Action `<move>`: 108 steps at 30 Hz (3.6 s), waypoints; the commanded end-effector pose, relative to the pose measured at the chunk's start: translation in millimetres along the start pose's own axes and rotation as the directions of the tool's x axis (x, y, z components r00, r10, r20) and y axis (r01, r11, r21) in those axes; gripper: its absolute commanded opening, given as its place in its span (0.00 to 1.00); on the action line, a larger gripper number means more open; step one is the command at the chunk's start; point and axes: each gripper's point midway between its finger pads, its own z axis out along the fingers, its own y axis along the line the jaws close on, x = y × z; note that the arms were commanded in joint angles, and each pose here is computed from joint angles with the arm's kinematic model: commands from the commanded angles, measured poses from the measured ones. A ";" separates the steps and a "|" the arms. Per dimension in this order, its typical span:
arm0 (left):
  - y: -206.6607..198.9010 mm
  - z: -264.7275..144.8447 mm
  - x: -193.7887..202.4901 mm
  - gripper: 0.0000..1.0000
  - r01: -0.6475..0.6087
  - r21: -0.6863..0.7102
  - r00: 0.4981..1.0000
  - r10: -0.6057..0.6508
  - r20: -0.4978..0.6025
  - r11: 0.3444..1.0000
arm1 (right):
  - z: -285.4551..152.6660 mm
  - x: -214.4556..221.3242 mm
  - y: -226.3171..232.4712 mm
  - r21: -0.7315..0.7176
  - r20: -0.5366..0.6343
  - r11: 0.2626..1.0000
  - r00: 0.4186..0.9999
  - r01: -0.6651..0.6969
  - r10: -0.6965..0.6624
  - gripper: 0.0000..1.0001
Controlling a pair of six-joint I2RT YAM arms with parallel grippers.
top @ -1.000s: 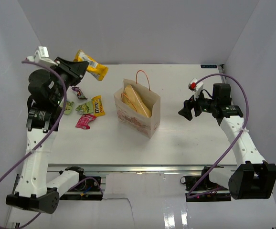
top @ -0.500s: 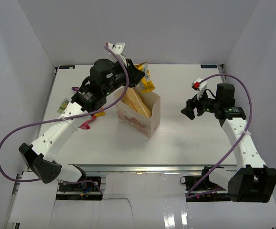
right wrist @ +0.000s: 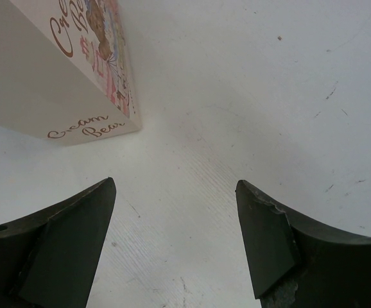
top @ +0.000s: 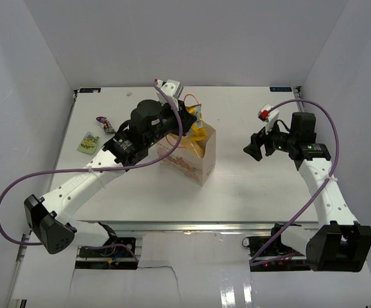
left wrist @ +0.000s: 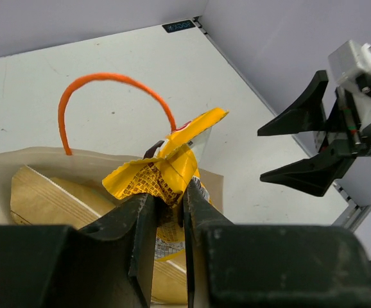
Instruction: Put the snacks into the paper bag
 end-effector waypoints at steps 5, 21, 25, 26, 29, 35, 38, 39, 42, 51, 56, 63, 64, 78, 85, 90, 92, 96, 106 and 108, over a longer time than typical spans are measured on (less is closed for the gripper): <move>-5.4 3.5 -17.7 0.06 -0.116 0.040 0.988 0.112 0.105 0.992 | -1.7 -3.1 -0.2 -0.002 0.015 1.000 1.000 0.015 -0.015 0.81; -16.5 11.9 -3.8 0.16 -0.183 0.130 0.979 0.169 0.116 0.974 | -1.9 -3.8 0.2 -0.006 0.017 1.000 1.000 0.015 -0.015 0.81; -10.6 14.8 3.3 0.33 -0.182 0.108 0.980 0.172 0.100 0.977 | -1.6 -4.7 1.2 -0.013 0.021 1.000 1.000 0.014 -0.013 0.81; -9.6 16.0 5.4 0.43 -0.179 0.105 0.981 0.169 0.096 0.978 | -1.6 -4.7 1.2 -0.013 0.021 1.000 1.000 0.015 -0.015 0.81; -10.9 17.4 6.1 0.83 -0.159 0.109 0.985 0.150 0.086 0.981 | -2.4 -5.7 0.8 -0.009 0.022 1.000 1.000 0.018 -0.018 0.81; -23.6 0.8 -42.2 0.90 -0.117 0.109 0.982 0.098 0.163 0.987 | -2.9 -4.2 1.9 -0.011 0.022 1.000 1.000 0.017 -0.017 0.81; -18.6 -24.2 -77.7 0.91 -0.090 0.048 0.966 0.076 0.248 0.995 | -2.5 -3.1 2.4 -0.013 0.020 1.000 1.000 0.016 -0.016 0.81; -17.5 -31.7 -84.2 0.91 -0.091 0.038 0.960 0.078 0.267 0.995 | -2.0 -2.1 3.3 -0.017 0.019 1.000 1.000 0.017 -0.016 0.81; -7.7 -63.0 -97.8 0.91 -0.038 -0.011 0.947 0.039 0.319 0.999 | -2.3 -4.3 6.6 -0.037 0.028 0.999 0.999 0.027 -0.026 0.81; 90.2 -154.8 -7.2 0.89 0.382 -0.349 0.894 -0.247 0.374 0.856 | -19.9 -125.8 41.5 -0.334 0.265 0.943 0.960 0.002 0.092 0.82; 106.2 -183.1 41.2 0.89 0.526 -0.375 0.840 -0.396 0.372 0.763 | -7.3 -172.1 47.9 -0.440 0.277 0.897 0.945 -0.038 0.176 0.82; 107.7 -182.2 96.8 0.89 0.616 -0.378 0.788 -0.533 0.307 0.692 | 24.3 -183.8 60.6 -0.490 0.238 0.871 0.956 -0.033 0.170 0.82; 107.0 -181.4 99.4 0.90 0.621 -0.375 0.784 -0.543 0.302 0.688 | 27.9 -183.2 60.5 -0.484 0.235 0.874 0.958 -0.028 0.161 0.82; 109.7 -176.4 106.9 0.91 0.620 -0.399 0.784 -0.547 0.293 0.676 | 59.5 -171.4 65.7 -0.476 0.189 0.879 0.974 -0.022 0.127 0.60; 112.0 -178.8 106.5 0.91 0.626 -0.399 0.780 -0.545 0.308 0.670 | 61.0 -169.1 69.7 -0.490 0.185 0.872 0.976 -0.010 0.115 0.32; 113.1 -178.3 105.5 0.91 0.625 -0.404 0.781 -0.541 0.313 0.668 | 50.3 -179.9 72.8 -0.481 0.227 0.875 0.972 0.056 0.063 0.09; 113.7 -178.1 106.3 0.91 0.623 -0.408 0.782 -0.539 0.313 0.667 | 42.1 -192.1 72.6 -0.461 0.262 0.882 0.964 0.096 0.032 0.08; 115.6 -178.7 105.7 0.91 0.621 -0.413 0.784 -0.532 0.320 0.666 | 21.8 -218.1 72.7 -0.402 0.339 0.896 0.940 0.187 -0.044 0.08; 120.2 -179.7 107.6 0.91 0.619 -0.432 0.786 -0.523 0.331 0.656 | 12.5 -241.5 73.2 -0.087 0.371 0.910 0.861 0.405 -0.348 0.08; 120.6 -178.8 108.0 0.91 0.616 -0.438 0.788 -0.521 0.328 0.655 | 20.8 -231.1 89.7 -0.061 0.349 0.877 0.833 0.477 -0.429 0.08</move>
